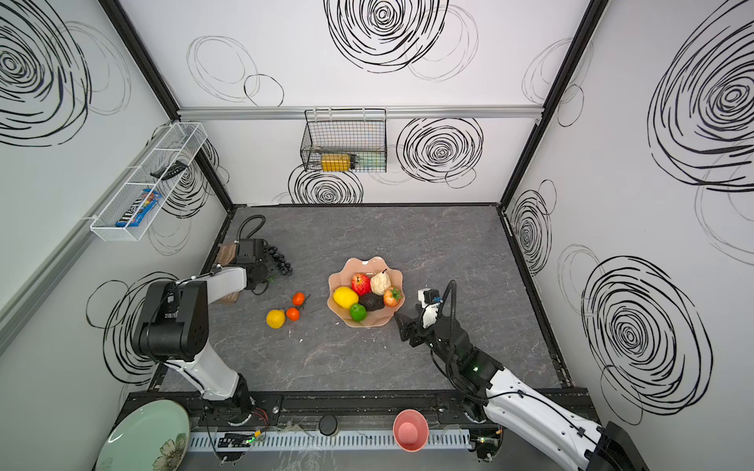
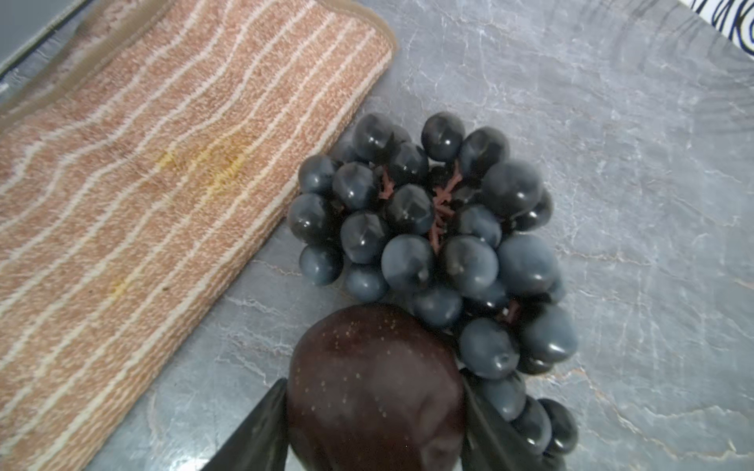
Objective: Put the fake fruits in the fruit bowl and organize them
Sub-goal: 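Grasp the dark plum with green leaves with the left gripper and lift, then carry the plum toward the right gripper and grasp it with the right gripper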
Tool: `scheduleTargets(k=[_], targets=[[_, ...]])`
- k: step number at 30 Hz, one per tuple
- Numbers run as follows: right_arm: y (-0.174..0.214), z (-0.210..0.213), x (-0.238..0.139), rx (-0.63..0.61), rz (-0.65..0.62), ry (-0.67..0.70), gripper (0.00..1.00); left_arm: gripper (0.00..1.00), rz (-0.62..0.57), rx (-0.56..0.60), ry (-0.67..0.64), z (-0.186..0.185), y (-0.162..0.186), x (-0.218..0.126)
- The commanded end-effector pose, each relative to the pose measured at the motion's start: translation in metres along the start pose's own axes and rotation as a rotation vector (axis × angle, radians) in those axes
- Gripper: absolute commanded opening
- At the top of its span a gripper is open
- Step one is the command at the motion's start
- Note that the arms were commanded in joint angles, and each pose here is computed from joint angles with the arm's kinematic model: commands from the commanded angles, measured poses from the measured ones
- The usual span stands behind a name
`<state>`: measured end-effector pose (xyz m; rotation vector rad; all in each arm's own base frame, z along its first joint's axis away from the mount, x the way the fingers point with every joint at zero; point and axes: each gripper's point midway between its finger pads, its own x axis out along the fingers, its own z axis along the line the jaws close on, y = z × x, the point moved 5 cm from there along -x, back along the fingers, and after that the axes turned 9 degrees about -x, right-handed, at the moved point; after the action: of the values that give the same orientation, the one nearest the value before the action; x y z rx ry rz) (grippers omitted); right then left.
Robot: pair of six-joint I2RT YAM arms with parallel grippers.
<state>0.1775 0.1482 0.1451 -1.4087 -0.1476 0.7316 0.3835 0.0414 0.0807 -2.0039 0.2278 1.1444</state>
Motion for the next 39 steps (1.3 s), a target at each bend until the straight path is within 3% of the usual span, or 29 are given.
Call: scheduleTargets(k=[1,9,15,21,30,39], targets=[[-0.004,0.001,0.0,-0.006,-0.023,-0.005,0.79,0.61,-0.054,-0.039,0.048,-0.006,-0.011,-0.012],[-0.004,0.001,0.001,-0.006,-0.021,-0.003,0.8,0.59,-0.101,-0.148,0.182,0.0,-0.004,-0.05],[-0.007,0.001,-0.002,0.001,-0.023,-0.004,0.79,0.58,-0.1,-0.261,0.406,-0.008,0.003,-0.098],[-0.026,0.014,-0.012,0.042,-0.077,-0.097,0.79,0.57,-0.003,-0.322,0.653,-0.033,0.024,-0.143],[-0.068,0.046,-0.014,0.196,-0.105,-0.232,0.76,0.57,0.191,-0.43,0.938,-0.074,0.101,-0.204],[-0.074,0.098,0.002,0.231,-0.063,-0.334,0.75,0.56,0.325,-0.445,1.063,-0.096,0.142,-0.238]])
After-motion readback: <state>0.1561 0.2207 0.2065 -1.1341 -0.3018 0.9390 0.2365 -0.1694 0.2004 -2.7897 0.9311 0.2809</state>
